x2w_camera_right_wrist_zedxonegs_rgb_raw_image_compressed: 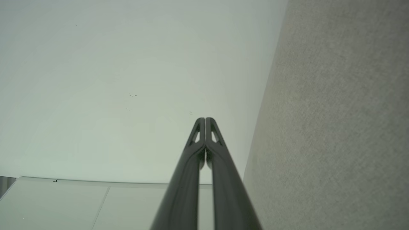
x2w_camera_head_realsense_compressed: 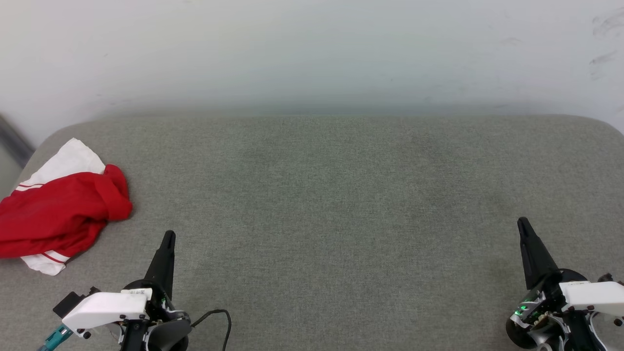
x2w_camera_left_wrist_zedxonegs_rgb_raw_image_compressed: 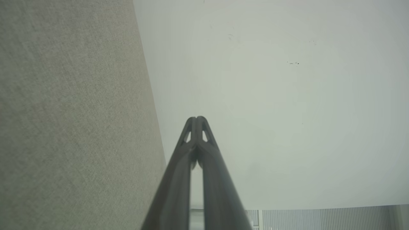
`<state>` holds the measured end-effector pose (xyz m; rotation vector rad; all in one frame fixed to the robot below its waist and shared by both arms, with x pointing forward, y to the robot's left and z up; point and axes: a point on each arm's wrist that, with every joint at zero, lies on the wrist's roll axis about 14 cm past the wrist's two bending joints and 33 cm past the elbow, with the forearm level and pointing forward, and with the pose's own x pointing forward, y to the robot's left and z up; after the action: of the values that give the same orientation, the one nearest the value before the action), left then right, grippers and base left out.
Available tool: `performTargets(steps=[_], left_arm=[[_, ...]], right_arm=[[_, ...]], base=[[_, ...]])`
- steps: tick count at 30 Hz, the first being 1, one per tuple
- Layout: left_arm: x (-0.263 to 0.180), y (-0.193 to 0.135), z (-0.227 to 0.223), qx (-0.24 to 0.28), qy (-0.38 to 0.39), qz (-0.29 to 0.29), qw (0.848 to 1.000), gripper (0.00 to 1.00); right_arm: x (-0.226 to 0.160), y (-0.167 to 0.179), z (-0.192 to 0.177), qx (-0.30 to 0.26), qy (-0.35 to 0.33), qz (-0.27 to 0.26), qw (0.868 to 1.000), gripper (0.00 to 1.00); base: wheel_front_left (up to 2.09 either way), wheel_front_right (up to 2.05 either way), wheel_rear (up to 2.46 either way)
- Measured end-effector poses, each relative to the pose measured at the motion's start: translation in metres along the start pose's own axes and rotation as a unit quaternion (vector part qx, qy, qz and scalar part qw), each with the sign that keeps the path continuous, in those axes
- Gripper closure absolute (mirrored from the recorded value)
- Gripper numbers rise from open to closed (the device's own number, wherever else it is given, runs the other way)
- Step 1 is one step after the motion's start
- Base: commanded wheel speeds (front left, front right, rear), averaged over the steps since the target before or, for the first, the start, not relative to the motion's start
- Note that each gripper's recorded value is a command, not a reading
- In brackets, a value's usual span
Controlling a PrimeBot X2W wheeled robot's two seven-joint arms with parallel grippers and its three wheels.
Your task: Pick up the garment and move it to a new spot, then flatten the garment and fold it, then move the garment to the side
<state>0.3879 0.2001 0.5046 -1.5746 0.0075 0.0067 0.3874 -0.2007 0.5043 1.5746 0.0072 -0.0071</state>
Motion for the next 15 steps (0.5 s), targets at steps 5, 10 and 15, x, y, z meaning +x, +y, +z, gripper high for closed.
performTargets(steps=[5, 10, 15], left_arm=[[0.0000, 0.0000, 0.0000, 0.000, 0.000, 0.000, 1.000, 1.00], [0.0000, 0.0000, 0.0000, 0.000, 0.000, 0.000, 1.000, 1.00], [0.0000, 0.0000, 0.0000, 0.000, 0.000, 0.000, 1.000, 1.00]], right_arm=[[0.0000, 0.0000, 0.0000, 0.000, 0.000, 0.000, 1.000, 1.00], [0.0000, 0.0000, 0.0000, 0.000, 0.000, 0.000, 1.000, 1.00], [0.0000, 0.0000, 0.0000, 0.000, 0.000, 0.000, 1.000, 1.00]], base=[[0.00, 0.00, 0.00], [0.00, 0.00, 0.00], [0.00, 0.00, 0.00]])
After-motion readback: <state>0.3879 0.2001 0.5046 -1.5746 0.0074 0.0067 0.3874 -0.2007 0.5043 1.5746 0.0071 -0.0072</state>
